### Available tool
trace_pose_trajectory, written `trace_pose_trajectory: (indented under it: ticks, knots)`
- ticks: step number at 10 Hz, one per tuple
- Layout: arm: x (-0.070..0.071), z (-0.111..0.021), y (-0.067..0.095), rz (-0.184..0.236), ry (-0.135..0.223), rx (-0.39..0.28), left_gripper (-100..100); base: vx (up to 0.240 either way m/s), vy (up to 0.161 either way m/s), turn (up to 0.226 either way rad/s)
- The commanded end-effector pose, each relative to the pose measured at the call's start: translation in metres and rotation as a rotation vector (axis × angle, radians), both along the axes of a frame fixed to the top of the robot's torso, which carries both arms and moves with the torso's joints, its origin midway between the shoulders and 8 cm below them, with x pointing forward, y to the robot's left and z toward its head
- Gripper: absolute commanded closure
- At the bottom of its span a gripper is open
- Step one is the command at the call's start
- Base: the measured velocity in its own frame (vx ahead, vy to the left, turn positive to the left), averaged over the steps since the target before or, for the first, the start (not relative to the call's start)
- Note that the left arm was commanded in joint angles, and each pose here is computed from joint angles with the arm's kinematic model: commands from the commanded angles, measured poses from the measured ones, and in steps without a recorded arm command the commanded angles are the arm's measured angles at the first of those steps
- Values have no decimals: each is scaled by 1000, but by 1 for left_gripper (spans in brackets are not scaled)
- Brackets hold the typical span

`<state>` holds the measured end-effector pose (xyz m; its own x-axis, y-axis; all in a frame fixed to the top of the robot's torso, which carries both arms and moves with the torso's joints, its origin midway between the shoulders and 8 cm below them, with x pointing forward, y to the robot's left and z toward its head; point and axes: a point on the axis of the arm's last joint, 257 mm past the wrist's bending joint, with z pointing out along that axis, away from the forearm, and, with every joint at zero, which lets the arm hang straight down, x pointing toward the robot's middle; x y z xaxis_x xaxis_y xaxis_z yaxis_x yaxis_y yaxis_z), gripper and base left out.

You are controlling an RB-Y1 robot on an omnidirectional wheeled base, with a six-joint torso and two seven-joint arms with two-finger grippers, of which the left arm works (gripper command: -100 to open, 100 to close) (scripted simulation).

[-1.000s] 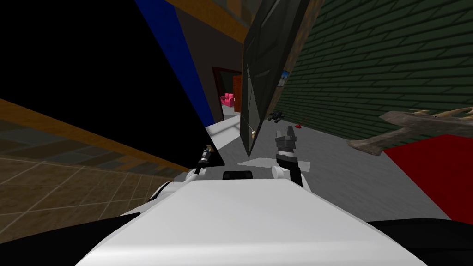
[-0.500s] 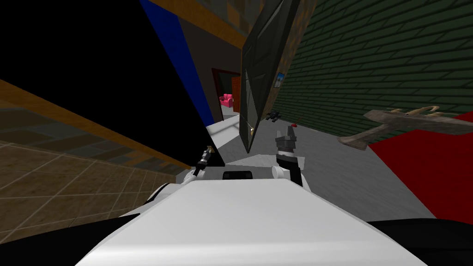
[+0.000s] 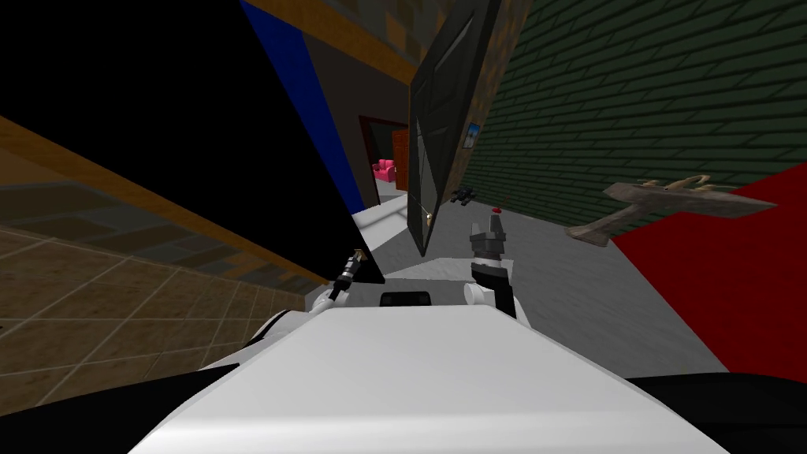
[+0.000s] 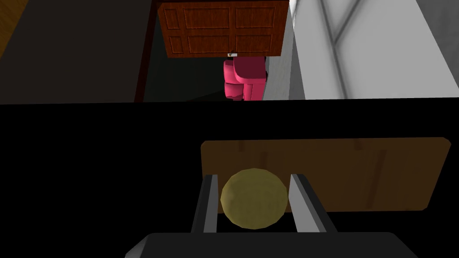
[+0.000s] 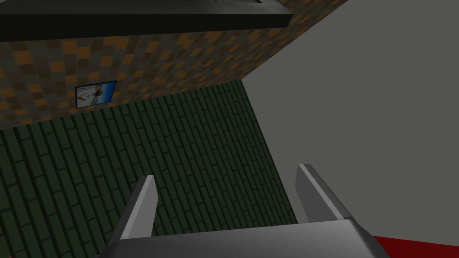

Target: Pull the door open

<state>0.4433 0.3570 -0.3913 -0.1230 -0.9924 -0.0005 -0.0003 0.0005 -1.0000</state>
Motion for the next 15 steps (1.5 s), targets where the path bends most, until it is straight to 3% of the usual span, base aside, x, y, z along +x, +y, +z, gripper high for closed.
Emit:
trace_pose_trajectory:
  ticks: [1, 2, 3, 5, 6, 9, 10, 12, 13, 14, 15]
  knots:
    - [-4, -1, -3, -12, 2, 0, 100, -143, 69, -35]
    - [-4, -1, -3, -12, 2, 0, 100, -59, 10, 14]
    - [-7, 0, -12, -51, 0, 1, 100, -180, 67, -54]
    - [-8, 0, -14, -61, 0, 1, 100, -160, 77, -50]
    - [-11, 0, -20, -88, -1, 0, 100, -120, 92, -40]
    - [-11, -1, -25, -102, 1, -1, 100, -126, 88, -46]
    - [-23, -3, -23, -120, 2, 1, 100, -38, 5, -34]
    - [-31, -5, -19, -127, 6, 3, 100, -47, 8, -11]
    - [-46, -3, -16, -152, -3, 5, 100, -45, 16, -26]
    - [-41, 2, -19, -159, -17, 2, 100, -47, 19, 4]
    - [-46, -3, -16, -152, -3, 5, 100, -26, 5, -11]
